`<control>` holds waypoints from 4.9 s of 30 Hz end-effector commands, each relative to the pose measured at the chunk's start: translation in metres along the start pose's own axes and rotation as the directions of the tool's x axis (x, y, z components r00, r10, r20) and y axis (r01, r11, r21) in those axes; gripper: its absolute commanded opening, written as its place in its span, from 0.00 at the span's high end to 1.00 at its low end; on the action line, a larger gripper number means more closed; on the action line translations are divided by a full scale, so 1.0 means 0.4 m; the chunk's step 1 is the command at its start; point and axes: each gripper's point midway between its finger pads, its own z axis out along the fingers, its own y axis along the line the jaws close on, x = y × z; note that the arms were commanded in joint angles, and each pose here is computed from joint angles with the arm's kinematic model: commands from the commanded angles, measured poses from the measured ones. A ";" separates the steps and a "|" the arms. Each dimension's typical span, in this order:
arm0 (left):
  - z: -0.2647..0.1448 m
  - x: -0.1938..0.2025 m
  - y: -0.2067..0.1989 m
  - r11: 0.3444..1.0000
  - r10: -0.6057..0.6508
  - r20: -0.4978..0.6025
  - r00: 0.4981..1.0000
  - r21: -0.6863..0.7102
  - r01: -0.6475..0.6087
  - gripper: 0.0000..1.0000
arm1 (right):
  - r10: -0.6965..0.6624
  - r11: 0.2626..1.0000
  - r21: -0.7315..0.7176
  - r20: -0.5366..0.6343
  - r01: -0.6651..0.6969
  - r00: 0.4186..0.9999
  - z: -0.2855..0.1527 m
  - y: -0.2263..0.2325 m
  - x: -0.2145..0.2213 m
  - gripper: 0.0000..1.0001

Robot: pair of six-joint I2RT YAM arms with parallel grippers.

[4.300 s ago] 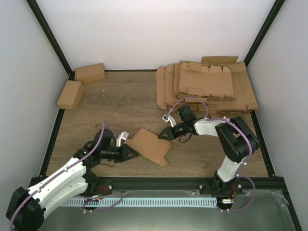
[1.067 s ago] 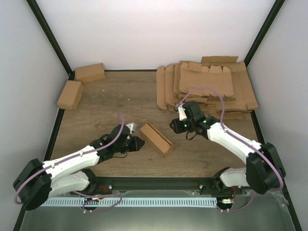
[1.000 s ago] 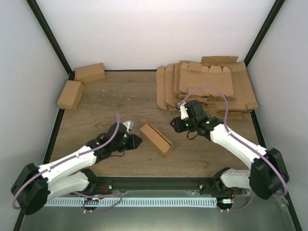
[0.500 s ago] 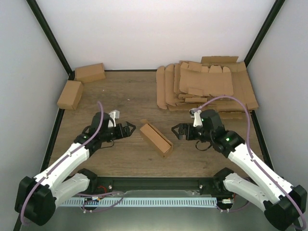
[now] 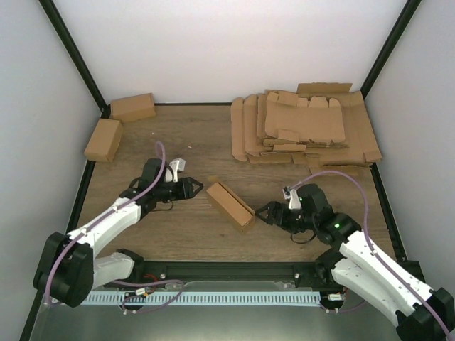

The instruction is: Fold the paper box

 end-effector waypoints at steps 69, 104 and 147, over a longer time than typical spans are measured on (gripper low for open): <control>0.109 0.036 -0.040 0.993 0.067 -0.088 0.994 0.098 -0.058 0.62 | -0.171 0.977 0.112 -0.100 0.182 0.980 0.045 0.057 0.070 0.00; 0.102 0.040 -0.040 0.994 0.058 -0.088 0.994 0.094 -0.050 0.60 | -0.450 0.889 -0.151 -0.120 0.431 0.885 0.091 0.224 -0.137 0.00; -0.024 0.115 -0.088 0.993 -0.041 -0.091 0.995 0.106 0.050 0.22 | -0.461 0.886 -0.021 -0.154 0.464 0.874 0.117 0.183 -0.096 0.00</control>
